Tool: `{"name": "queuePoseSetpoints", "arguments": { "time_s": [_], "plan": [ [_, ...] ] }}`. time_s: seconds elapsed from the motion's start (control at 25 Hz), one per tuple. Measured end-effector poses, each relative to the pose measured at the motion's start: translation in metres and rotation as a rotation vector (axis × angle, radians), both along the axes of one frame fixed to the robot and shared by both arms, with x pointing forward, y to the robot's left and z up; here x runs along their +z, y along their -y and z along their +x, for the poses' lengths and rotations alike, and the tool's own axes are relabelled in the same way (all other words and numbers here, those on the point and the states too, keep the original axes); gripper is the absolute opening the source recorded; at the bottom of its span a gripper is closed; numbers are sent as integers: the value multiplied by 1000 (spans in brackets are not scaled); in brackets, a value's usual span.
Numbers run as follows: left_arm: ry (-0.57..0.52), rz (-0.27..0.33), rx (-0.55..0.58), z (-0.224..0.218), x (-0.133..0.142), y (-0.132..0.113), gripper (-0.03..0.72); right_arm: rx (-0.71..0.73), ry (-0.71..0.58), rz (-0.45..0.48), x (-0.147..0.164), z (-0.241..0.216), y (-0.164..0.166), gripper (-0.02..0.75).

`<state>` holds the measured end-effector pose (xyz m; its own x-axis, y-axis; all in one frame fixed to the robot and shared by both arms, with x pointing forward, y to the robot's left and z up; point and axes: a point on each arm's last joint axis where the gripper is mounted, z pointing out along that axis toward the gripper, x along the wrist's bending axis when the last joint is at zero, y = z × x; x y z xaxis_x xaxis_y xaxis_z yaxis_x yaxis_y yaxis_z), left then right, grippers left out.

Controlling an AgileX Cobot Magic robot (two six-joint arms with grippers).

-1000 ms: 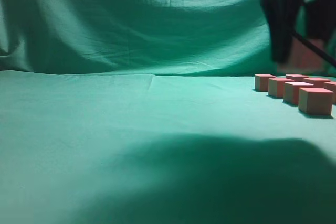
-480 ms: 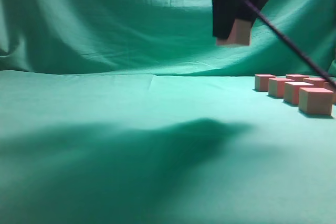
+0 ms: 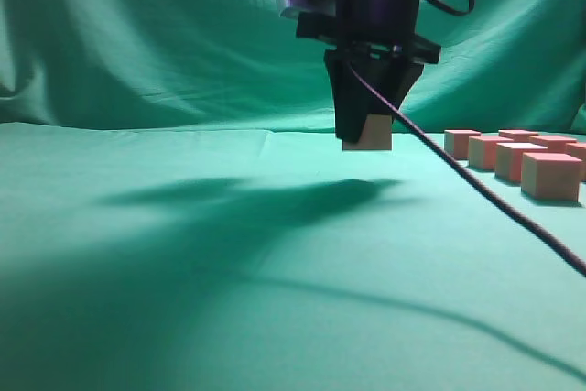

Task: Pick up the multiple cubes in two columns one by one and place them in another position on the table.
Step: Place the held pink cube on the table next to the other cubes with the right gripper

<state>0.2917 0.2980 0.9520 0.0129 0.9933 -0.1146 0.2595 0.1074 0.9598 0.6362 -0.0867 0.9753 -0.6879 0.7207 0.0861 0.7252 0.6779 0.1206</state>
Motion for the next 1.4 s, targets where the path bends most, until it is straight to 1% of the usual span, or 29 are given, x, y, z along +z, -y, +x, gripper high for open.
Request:
{"name": "queuePoseSetpoints", "arguments": {
  "time_s": [0.2,0.4,0.56,0.68,1.2,1.28,1.4],
  "plan": [
    [0,0,0,0,0,0,0,0,-21,-11,-14,4,-2,255],
    [0,0,0,0,0,0,0,-5,1,-1,-21,8,-4,255],
    [0,0,0,0,0,0,0,-8,24,9,-21,11,-5,255],
    [0,0,0,0,0,0,0,-9,18,6,-27,12,-6,255],
    [0,0,0,0,0,0,0,3,2,-1,-27,8,-9,255],
    [0,0,0,0,0,0,0,4,-7,-6,-27,8,-9,324],
    [0,0,0,0,0,0,0,6,-21,-12,-29,7,-8,461]
  ]
}}
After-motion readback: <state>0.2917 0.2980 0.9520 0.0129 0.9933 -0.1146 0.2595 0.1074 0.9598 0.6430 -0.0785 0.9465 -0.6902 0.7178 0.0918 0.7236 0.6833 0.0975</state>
